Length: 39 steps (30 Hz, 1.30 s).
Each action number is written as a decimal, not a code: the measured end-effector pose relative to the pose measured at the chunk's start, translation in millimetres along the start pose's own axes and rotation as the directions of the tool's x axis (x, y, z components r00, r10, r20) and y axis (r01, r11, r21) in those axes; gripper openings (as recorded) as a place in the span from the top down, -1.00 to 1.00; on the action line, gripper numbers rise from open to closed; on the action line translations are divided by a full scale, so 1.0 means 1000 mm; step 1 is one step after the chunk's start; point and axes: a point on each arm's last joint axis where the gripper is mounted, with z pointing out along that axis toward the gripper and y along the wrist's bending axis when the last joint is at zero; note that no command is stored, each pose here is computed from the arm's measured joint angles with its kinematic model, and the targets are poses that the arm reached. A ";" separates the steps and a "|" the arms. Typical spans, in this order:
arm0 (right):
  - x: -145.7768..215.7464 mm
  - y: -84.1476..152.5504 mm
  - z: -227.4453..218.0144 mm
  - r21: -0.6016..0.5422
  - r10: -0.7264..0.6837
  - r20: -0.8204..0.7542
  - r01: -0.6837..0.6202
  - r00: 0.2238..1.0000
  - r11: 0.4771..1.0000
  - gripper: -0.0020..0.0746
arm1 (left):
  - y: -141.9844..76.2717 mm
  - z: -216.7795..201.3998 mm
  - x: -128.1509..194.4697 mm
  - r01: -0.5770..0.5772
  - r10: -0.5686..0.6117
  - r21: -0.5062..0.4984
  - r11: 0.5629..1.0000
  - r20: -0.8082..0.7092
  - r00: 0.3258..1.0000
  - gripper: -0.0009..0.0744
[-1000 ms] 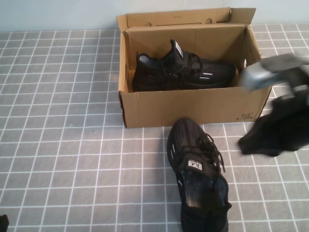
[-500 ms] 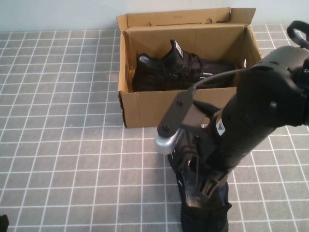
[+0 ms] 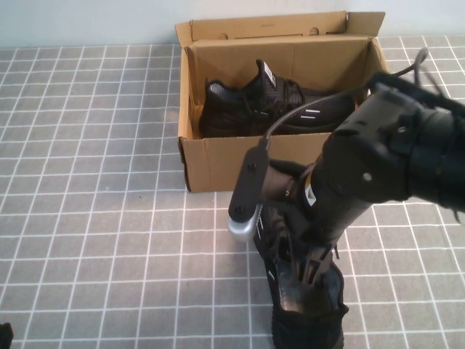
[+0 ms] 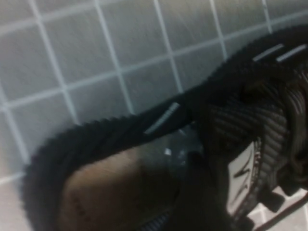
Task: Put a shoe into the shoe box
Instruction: Pick up the shoe from the table
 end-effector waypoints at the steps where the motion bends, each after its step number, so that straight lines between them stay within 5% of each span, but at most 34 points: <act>1: 0.000 -0.001 0.003 0.011 -0.011 -0.009 0.011 1.000 1.000 -0.16 | 0.000 0.000 0.000 0.000 0.000 0.000 1.000 0.000 1.000 0.98; 13: -0.003 -0.008 0.037 0.065 -0.084 -0.069 0.089 0.994 0.994 -0.12 | 0.000 0.000 0.000 0.000 0.000 0.000 1.000 0.000 1.000 0.98; 16: -0.003 -0.008 0.037 0.067 -0.085 -0.064 0.089 0.994 0.994 0.10 | 0.000 0.000 0.000 0.000 0.000 0.000 1.000 0.000 1.000 0.98; 22: -0.001 -0.008 0.033 0.062 -0.083 -0.077 0.088 0.994 0.994 0.85 | 0.000 0.000 0.000 0.000 0.000 0.000 1.000 0.000 1.000 0.98; 39: 0.025 -0.004 -0.128 0.214 -0.012 0.193 -0.030 0.981 0.976 0.96 | 0.000 0.000 0.000 0.000 0.000 0.000 1.000 -0.002 1.000 0.98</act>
